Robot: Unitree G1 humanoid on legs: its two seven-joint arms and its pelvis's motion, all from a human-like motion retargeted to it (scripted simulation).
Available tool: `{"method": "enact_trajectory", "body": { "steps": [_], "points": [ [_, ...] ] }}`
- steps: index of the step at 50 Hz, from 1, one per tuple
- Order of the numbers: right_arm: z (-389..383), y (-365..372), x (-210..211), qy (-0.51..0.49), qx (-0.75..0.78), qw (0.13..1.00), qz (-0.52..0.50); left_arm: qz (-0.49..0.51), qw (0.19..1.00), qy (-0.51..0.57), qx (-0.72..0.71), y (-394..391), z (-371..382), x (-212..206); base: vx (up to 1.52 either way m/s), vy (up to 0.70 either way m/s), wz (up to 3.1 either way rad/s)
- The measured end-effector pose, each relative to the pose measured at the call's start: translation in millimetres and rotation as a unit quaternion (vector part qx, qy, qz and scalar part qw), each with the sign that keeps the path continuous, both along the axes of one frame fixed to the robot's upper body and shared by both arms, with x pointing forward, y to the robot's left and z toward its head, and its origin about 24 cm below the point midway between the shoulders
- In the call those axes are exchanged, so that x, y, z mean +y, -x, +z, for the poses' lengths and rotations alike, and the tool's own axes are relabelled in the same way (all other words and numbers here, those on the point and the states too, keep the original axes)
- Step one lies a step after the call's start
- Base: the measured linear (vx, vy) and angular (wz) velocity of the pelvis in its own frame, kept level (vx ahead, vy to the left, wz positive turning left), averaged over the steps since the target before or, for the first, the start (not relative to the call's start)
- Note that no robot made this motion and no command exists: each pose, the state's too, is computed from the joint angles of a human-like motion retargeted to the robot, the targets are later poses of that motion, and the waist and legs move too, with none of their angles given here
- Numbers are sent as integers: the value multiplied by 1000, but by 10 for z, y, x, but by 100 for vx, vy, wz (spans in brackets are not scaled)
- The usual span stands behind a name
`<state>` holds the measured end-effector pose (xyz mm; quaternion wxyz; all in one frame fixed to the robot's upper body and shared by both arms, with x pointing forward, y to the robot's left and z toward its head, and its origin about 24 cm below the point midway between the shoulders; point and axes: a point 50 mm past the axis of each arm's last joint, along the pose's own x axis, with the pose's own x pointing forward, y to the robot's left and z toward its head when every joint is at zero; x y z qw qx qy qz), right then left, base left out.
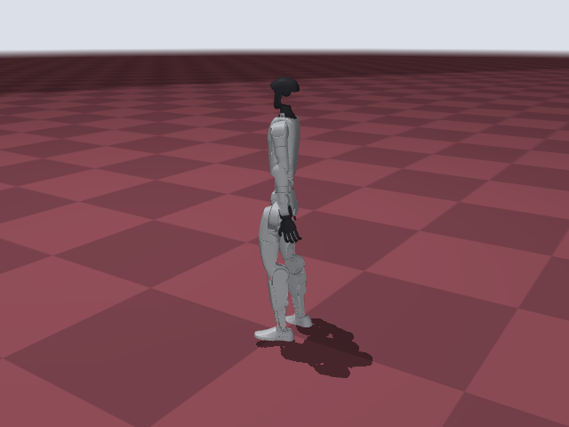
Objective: In place motions
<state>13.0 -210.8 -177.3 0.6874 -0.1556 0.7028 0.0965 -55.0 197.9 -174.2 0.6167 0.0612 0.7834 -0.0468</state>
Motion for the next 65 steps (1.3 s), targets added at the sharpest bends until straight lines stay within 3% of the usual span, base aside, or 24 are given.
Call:
{"method": "enact_trajectory", "body": {
  "steps": [27, 46, 65],
  "points": [
    [63, -607, -45, 22, -54, 996, 64, 4, 999, 41, -10, -82, -26, -116, -16, -8, -158],
    [64, -400, -123, 50, -9, 999, -12, -50, 989, 57, -126, -863, -60, -163, -8, 10, -90],
    [66, -597, -38, 34, -49, 998, -25, -93, 987, 106, -80, -641, -76, -349, 0, 2, -10]
  ]
}}
